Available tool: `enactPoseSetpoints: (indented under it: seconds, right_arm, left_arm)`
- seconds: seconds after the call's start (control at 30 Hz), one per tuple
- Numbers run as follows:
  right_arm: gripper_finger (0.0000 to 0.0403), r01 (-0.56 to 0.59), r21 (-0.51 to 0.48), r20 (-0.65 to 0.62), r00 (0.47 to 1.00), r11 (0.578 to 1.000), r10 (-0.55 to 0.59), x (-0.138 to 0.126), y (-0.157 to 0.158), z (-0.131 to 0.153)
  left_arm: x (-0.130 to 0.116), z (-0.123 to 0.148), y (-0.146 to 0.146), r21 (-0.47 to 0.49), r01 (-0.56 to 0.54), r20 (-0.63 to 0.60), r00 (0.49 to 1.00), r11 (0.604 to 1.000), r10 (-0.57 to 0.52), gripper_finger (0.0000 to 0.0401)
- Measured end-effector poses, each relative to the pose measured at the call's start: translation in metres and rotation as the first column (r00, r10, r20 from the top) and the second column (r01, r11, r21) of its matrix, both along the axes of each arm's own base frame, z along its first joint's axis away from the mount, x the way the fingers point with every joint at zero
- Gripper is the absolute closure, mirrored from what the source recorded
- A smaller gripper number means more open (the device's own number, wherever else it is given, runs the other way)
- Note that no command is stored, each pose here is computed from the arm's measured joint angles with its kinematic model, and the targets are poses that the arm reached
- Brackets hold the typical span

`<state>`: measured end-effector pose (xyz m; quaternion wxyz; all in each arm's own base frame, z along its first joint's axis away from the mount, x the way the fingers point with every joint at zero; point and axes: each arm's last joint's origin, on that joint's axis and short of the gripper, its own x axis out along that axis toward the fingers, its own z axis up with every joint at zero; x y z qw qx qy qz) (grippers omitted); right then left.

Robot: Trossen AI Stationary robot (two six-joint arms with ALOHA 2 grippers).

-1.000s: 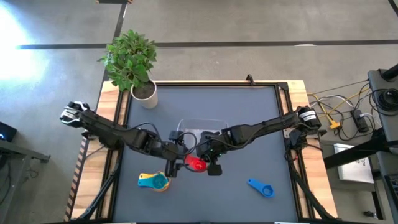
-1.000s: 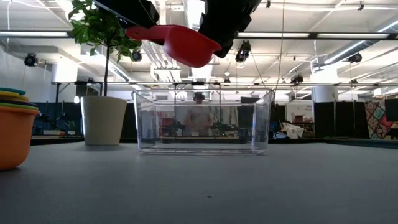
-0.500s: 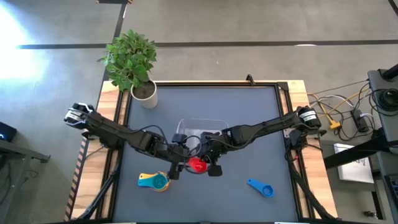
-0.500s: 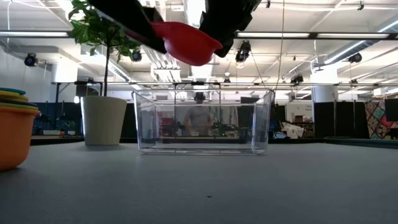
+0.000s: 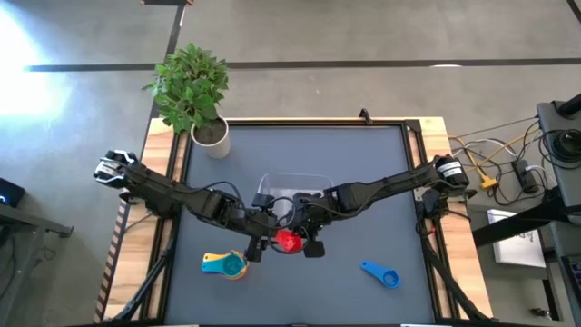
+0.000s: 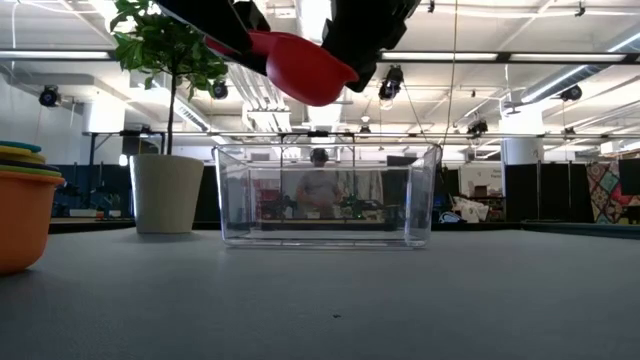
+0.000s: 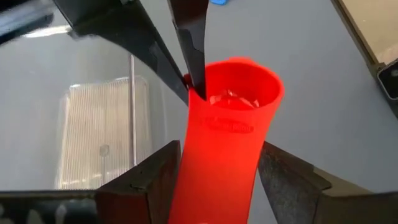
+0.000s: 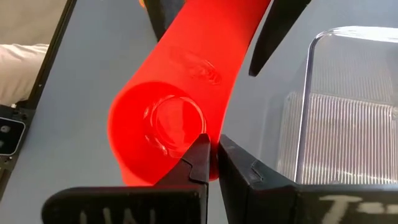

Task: Nest measuring cups in basket
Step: Stack the red measuring cup on top of the light blue measuring cup

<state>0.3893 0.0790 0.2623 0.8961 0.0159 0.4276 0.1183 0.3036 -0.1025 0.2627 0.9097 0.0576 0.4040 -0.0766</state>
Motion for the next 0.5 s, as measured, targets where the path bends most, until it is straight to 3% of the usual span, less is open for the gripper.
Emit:
enactPoseSetpoints:
  seconds: [0.17, 0.37, 0.5]
  right_arm:
    - [0.0394, -0.005, 0.001, 0.000, 1.000, 1.000, 0.005, -0.0001, 0.0002, 0.0000]
    - [0.0394, -0.013, -0.004, 0.003, 1.000, 1.000, 0.013, 0.0000, 0.0003, 0.0000]
    - [0.0393, -0.010, -0.003, 0.003, 1.000, 1.000, 0.010, 0.0000, 0.0003, 0.0001]
  left_arm:
    - [-0.0002, -0.0002, -0.0008, -0.018, 0.019, -0.005, 1.000, 1.000, -0.019, 0.0227]
    - [-0.0009, -0.0010, -0.0009, -0.010, 0.042, -0.014, 0.999, 0.999, -0.042, 0.0279]
    - [-0.0013, -0.0013, -0.0007, 0.004, 0.056, -0.018, 0.998, 0.998, -0.055, 0.0281]
